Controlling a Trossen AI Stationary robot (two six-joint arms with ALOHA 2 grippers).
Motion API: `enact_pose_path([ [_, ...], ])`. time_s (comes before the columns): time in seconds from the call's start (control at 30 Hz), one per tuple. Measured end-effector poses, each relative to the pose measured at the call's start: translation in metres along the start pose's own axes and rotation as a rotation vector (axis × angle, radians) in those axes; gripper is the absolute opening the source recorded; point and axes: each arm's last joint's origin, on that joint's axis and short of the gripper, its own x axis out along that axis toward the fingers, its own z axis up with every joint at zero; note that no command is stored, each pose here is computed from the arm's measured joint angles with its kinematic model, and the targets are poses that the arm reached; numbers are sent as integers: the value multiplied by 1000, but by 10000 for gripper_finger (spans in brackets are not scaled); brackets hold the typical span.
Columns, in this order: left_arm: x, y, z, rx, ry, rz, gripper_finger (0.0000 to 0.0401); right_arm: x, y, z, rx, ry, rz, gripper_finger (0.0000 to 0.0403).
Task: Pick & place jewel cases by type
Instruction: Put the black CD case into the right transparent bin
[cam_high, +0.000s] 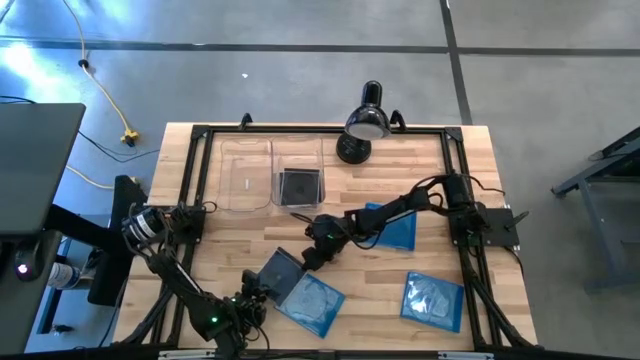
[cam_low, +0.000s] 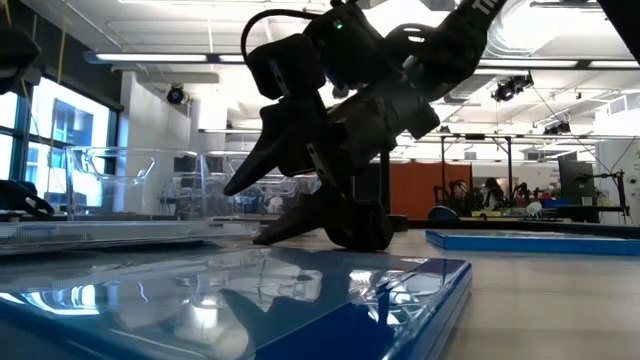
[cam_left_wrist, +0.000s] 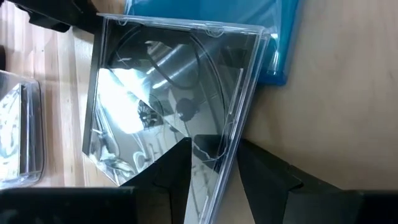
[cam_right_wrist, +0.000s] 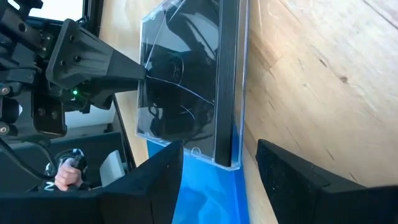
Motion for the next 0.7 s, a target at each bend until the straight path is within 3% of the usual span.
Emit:
enact_pose_path([
  [0.23,1,1,1,3,-10,15,129,0,3,1,-50,-20,25,189],
  [0.7,6,4,6,37,-12,3,129,-1,5,5,-120,-96,26,132],
])
